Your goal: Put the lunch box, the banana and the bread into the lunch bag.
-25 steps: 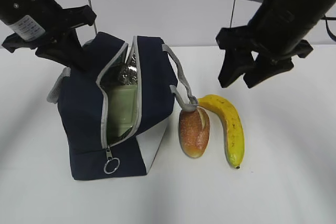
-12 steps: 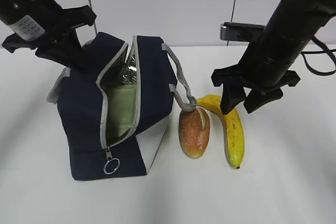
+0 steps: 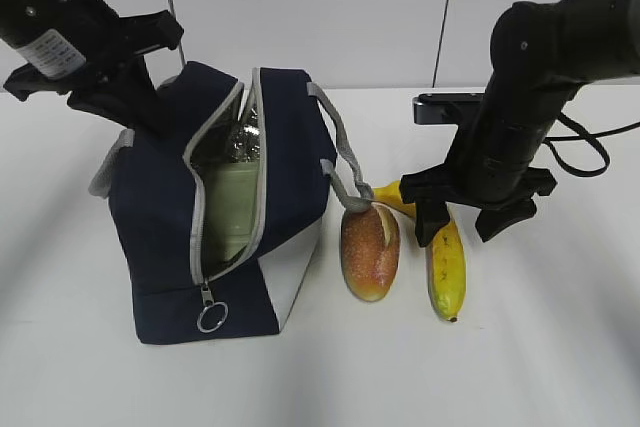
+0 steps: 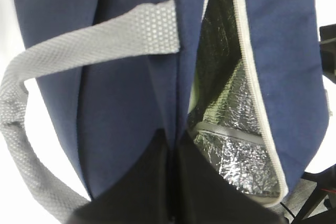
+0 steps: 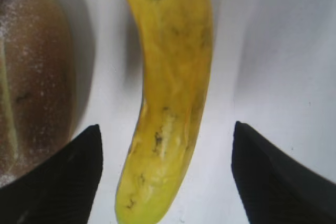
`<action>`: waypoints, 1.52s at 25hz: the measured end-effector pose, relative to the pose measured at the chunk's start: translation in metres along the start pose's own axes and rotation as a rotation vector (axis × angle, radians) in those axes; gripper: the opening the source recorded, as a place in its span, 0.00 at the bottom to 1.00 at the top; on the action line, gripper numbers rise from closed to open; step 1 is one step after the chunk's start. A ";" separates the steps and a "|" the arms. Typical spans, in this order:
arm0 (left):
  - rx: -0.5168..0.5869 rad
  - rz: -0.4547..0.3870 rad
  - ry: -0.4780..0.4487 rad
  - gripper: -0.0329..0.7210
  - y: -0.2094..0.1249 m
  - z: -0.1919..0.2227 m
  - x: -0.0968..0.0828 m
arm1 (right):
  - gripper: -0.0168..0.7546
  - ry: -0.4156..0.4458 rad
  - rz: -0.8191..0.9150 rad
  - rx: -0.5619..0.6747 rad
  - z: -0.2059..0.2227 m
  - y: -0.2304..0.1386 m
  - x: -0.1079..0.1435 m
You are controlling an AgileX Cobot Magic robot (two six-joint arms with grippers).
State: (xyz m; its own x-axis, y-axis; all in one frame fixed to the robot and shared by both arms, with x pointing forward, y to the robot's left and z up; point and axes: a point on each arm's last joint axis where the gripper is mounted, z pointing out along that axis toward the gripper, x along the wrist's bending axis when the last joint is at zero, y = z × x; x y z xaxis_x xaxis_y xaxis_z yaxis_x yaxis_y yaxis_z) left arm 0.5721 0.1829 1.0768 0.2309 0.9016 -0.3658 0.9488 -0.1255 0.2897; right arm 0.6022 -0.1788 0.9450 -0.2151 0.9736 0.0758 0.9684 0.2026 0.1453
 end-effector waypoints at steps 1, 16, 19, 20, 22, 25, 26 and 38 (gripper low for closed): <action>0.000 0.000 0.000 0.04 0.000 0.000 0.000 | 0.77 0.000 0.000 -0.003 0.002 0.001 0.000; 0.000 0.002 0.004 0.04 0.000 0.000 0.000 | 0.63 -0.016 -0.007 0.009 0.032 0.023 -0.002; 0.000 0.002 0.004 0.04 0.000 0.000 0.000 | 0.54 -0.021 -0.009 0.028 0.037 0.023 -0.002; 0.000 0.002 0.004 0.04 0.000 0.000 0.000 | 0.50 -0.021 -0.010 0.029 0.037 0.023 -0.002; 0.000 0.002 0.004 0.04 0.000 0.000 0.000 | 0.43 -0.029 -0.009 0.033 0.037 0.023 -0.003; 0.000 0.002 0.005 0.04 0.000 0.000 0.000 | 0.41 -0.056 0.000 0.043 0.035 0.023 -0.005; 0.000 0.002 0.005 0.04 0.000 0.000 0.000 | 0.41 -0.067 0.008 0.047 0.033 0.024 -0.006; 0.000 0.003 0.006 0.04 0.000 0.000 0.001 | 0.41 0.011 0.053 -0.175 -0.075 0.026 0.002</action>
State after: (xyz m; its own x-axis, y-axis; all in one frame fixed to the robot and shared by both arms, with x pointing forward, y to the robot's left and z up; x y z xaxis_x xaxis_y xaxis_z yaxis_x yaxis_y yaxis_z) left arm 0.5722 0.1834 1.0766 0.2325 0.9038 -0.3591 0.9482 -0.1285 0.2906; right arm 0.6174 -0.1790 1.0225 -0.1670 0.9810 0.0982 0.9418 0.1293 0.3102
